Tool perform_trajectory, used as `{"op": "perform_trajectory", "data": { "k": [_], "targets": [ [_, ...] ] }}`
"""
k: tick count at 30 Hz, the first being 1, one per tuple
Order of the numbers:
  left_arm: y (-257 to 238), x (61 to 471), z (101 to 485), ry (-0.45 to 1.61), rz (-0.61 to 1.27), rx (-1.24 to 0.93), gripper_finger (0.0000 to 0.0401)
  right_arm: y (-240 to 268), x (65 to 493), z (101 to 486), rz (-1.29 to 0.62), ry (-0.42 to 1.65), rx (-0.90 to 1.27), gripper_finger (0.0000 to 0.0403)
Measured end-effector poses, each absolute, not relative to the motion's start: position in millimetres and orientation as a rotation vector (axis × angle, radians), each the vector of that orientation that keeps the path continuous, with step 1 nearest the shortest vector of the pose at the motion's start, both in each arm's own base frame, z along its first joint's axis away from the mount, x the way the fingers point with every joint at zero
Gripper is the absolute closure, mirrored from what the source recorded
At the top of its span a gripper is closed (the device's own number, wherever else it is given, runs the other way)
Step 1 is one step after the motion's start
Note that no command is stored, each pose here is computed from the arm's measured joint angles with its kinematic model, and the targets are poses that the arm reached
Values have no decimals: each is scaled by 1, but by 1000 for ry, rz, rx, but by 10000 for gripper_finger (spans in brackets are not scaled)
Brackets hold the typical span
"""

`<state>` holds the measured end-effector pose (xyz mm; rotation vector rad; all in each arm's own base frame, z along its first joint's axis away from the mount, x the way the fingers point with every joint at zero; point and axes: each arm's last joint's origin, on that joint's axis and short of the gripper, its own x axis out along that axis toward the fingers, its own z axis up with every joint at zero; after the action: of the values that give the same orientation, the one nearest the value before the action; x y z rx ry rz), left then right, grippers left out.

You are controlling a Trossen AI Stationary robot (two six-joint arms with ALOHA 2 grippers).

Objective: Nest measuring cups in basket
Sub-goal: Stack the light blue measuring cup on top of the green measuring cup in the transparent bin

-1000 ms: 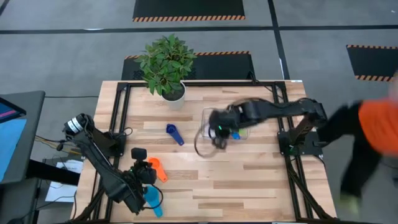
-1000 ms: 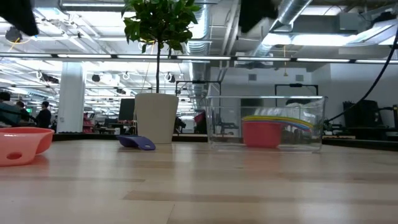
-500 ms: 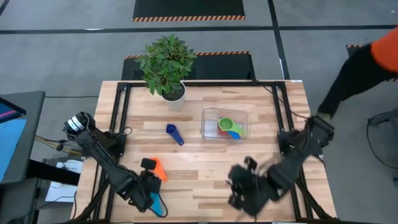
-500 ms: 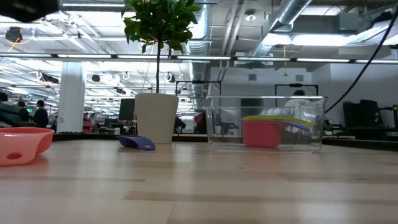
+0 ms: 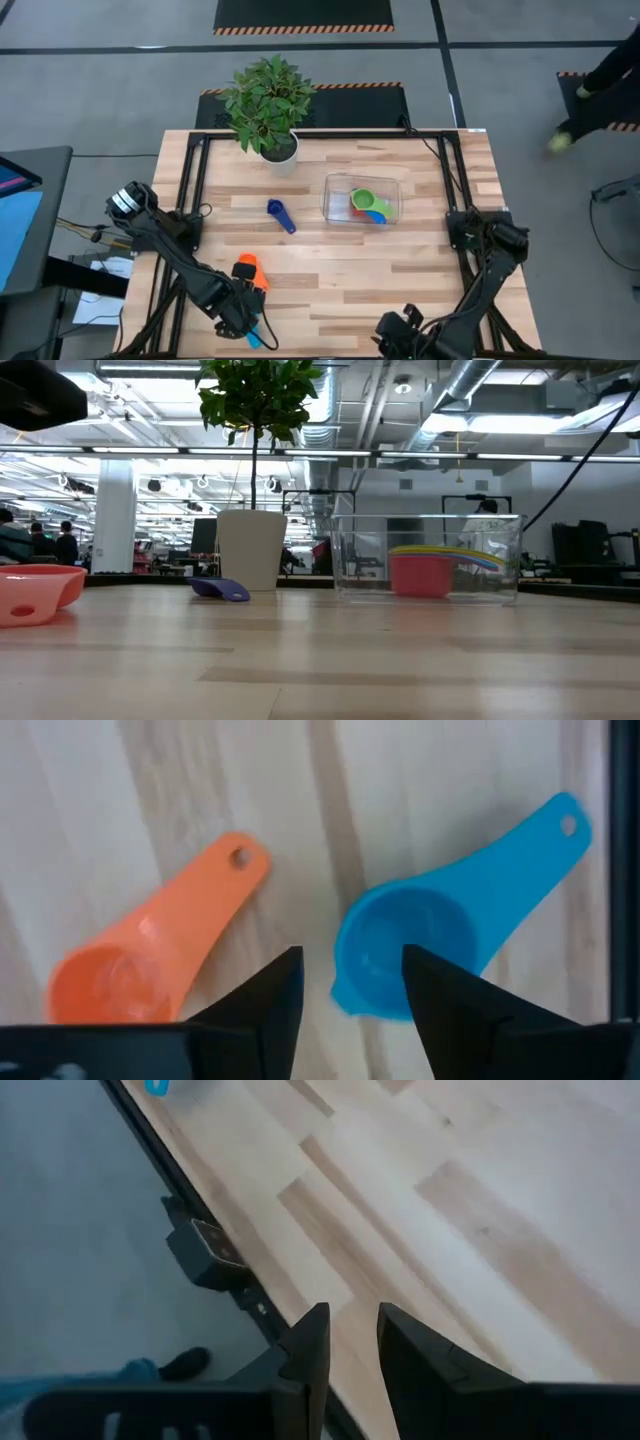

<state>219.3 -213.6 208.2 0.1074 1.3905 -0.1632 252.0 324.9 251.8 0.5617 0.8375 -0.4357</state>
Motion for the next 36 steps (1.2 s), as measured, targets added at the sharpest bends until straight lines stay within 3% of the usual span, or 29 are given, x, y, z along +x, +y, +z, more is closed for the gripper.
{"op": "perform_trajectory", "data": {
  "k": [18, 20, 23, 24, 27, 32, 36],
  "targets": [
    [-223, 236, 143, 1572, -182, 255, 242, 331, 247, 254, -404, 834, 584, 292],
    [-222, 238, 139, 1606, -184, 235, 262, 332, 246, 254, -400, 835, 584, 292],
    [-219, 245, 142, 1645, -212, 136, 344, 334, 242, 254, -392, 838, 578, 292],
    [-219, 248, 146, 1646, -215, 120, 371, 335, 241, 254, -386, 839, 575, 292],
    [-222, 266, 178, 1558, -248, 72, 393, 341, 233, 254, -366, 845, 564, 292],
    [-205, 315, 262, 1248, -196, 101, 398, 352, 213, 258, -320, 804, 535, 292],
    [-161, 357, 321, 984, -44, 152, 399, 362, 191, 262, -289, 731, 508, 292]
  ]
}}
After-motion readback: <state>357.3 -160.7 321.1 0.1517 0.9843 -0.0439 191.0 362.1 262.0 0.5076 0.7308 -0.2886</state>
